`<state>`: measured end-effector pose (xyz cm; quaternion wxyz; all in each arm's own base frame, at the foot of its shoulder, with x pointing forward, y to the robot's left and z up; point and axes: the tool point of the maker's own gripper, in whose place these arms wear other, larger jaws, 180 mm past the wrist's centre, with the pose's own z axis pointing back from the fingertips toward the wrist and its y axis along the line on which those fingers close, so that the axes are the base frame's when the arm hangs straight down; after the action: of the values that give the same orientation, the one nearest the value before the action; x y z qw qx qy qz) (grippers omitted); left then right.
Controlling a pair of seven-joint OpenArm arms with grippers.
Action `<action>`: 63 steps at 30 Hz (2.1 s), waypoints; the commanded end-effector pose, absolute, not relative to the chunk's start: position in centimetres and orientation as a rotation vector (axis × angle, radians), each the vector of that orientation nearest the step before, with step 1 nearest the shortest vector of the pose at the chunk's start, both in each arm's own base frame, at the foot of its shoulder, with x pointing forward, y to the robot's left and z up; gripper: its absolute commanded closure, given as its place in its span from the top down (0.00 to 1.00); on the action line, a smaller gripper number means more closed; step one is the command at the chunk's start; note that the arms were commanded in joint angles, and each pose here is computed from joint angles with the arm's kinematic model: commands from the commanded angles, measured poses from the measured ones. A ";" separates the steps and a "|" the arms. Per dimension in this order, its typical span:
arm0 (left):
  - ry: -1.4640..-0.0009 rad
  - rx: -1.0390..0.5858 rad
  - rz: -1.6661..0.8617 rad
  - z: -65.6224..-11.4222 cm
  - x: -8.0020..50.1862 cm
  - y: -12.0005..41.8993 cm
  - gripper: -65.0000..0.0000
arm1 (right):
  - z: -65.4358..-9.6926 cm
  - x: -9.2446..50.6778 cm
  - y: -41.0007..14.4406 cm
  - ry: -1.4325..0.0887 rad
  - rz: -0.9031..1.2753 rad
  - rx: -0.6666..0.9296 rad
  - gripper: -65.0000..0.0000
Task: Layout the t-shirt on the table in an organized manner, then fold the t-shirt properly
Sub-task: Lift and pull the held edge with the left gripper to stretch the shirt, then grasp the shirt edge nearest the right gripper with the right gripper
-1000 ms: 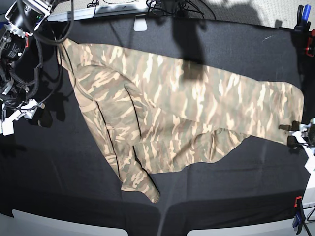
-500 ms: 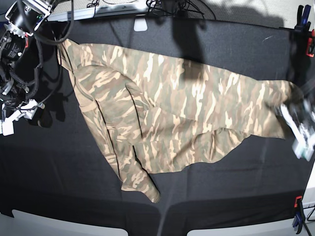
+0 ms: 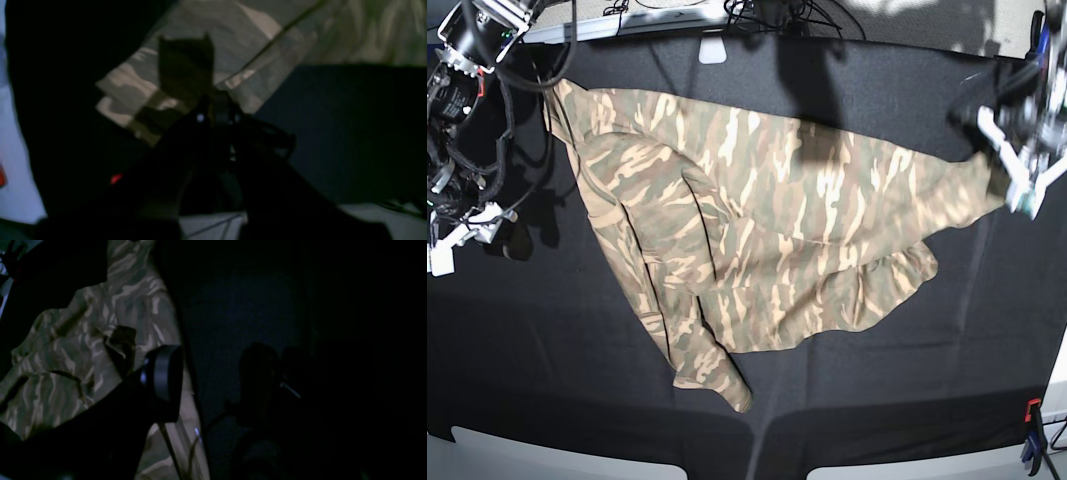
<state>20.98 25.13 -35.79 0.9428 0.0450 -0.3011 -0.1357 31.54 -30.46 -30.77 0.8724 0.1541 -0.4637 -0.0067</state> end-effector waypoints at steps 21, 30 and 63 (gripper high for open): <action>-0.196 0.230 -0.433 -38.8 5.2 28.0 0.00 | -28.5 32.5 -31.0 -1.047 0.007 0.310 0.47; -0.173 0.231 -0.437 -38.8 4.5 28.1 0.00 | -27.4 32.6 -29.8 -1.085 0.005 0.407 0.47; -0.176 0.232 -0.436 -38.8 4.5 28.1 0.00 | -36.1 34.3 -6.3 -0.753 0.826 0.352 0.44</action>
<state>4.55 27.67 -39.27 0.9681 0.1038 -0.0893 -0.2098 33.04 -6.25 -37.79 0.8447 0.1689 -0.3280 0.3878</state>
